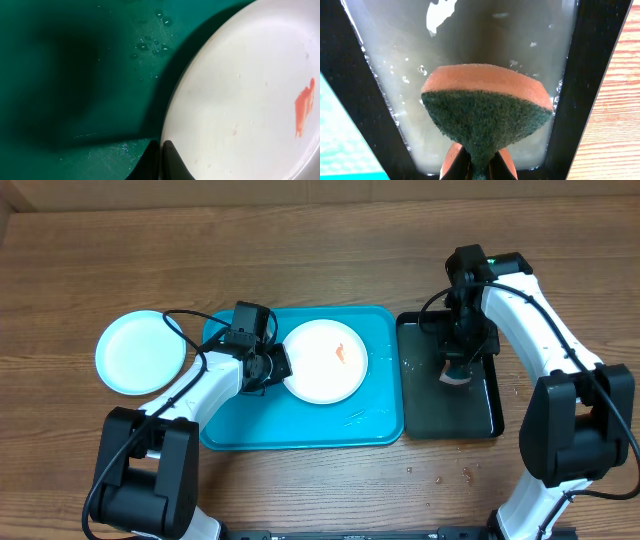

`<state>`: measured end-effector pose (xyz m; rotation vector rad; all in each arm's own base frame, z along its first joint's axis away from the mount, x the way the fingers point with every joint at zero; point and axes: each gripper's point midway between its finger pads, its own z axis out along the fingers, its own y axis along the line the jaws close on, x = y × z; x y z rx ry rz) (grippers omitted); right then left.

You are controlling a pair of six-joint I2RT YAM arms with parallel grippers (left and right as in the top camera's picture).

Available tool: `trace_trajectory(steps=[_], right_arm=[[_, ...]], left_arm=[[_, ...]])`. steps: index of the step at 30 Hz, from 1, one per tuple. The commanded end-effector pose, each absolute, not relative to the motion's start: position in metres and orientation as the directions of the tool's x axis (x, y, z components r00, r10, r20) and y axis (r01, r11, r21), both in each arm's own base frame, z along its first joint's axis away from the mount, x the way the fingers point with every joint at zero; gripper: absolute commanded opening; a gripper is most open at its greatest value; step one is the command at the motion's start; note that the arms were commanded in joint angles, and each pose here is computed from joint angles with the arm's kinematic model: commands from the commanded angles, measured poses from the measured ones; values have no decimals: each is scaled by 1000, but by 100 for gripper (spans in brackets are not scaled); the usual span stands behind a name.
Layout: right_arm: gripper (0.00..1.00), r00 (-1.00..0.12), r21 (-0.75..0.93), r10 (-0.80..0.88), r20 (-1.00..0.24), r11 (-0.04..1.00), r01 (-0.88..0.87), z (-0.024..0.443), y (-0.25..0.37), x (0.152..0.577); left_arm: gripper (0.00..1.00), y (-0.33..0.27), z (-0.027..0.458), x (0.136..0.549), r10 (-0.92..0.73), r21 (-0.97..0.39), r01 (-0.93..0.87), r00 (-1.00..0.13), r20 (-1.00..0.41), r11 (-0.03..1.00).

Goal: Clean dirty plates on tray and stack at the side
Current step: 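Rub the green sponge in the black tray water with right gripper, then scrub the white plate surface with the sponge in right gripper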

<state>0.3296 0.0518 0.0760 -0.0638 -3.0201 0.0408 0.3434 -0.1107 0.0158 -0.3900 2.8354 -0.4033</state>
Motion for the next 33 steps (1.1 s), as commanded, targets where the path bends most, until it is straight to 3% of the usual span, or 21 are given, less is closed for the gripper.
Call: trace_trajectory(steps=[1,13,22,33], right_arm=[[4,-996,-18,46,78,999,45,87,53,336],[4,-999,27,36,22,999,37,125,63,352],[4,-996,215,-78,-51,973,-87,135,138,359],[4,-970,129,-171,-170,972,-194,132,215,353]], left_arm=[[4,-112,21,347,-284,-312,-210,-934,-217,927],[4,-111,20,346,-284,-310,-211,-935,-213,927],[4,-113,20,344,-281,-316,-209,-938,-204,925],[4,-133,19,333,-227,-309,-162,-956,-187,937]])
